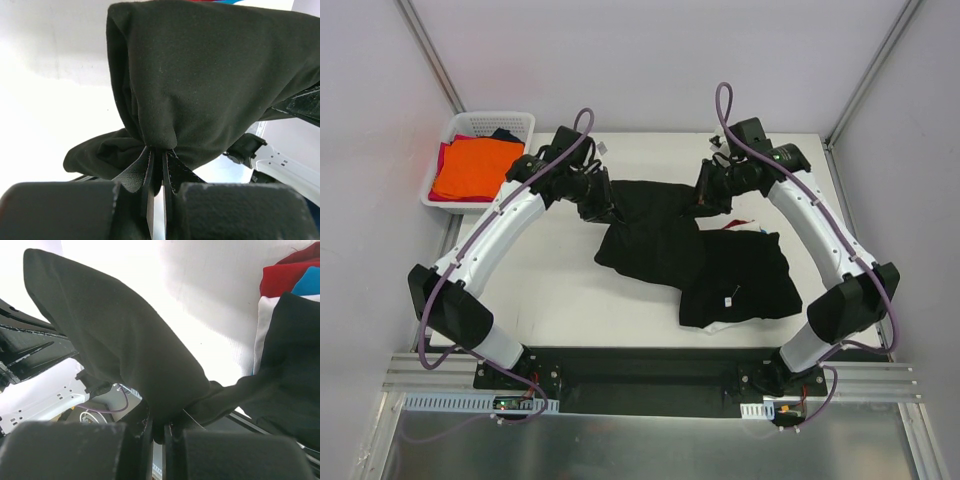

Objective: Fold and stack the t-shirts

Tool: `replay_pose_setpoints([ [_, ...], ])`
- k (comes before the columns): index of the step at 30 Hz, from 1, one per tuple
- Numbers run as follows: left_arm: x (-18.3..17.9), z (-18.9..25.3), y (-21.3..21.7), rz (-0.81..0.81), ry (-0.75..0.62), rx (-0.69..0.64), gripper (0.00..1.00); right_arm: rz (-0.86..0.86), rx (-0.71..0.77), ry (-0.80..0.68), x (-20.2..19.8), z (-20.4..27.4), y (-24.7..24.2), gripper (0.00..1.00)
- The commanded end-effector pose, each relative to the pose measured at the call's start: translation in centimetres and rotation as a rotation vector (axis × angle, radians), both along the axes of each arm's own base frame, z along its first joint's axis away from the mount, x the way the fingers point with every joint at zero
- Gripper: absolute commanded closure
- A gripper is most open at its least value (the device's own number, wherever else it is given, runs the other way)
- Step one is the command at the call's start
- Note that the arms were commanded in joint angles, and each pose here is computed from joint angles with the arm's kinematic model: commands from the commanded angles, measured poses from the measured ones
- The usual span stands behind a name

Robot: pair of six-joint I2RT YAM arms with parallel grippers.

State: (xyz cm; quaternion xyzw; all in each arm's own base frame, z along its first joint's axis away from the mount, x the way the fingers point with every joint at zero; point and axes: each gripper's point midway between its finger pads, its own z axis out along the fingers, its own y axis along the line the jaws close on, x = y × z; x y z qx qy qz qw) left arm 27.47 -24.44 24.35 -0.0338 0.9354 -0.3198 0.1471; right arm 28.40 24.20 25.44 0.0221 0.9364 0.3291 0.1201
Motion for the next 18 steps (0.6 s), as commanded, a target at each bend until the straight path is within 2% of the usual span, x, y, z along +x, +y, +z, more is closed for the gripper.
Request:
replay_pose_setpoints([
  [1,-0.7,2.5,-0.2,-0.031,-0.077,0.004,1.0,-0.015,0.012,-0.077,-1.0,2.7,-1.1,0.99],
  [9,-1.2,4.1,-0.8,-0.047,-0.121,0.012,1.0,-0.027,0.003,-0.117,-1.9,4.3,-2.7,0.99],
  [18,-2.2,4.3,-2.7,-0.166,-0.139,0.054,1.0,-0.078,0.005,-0.147,-2.8,5.9,-5.2,0.99],
])
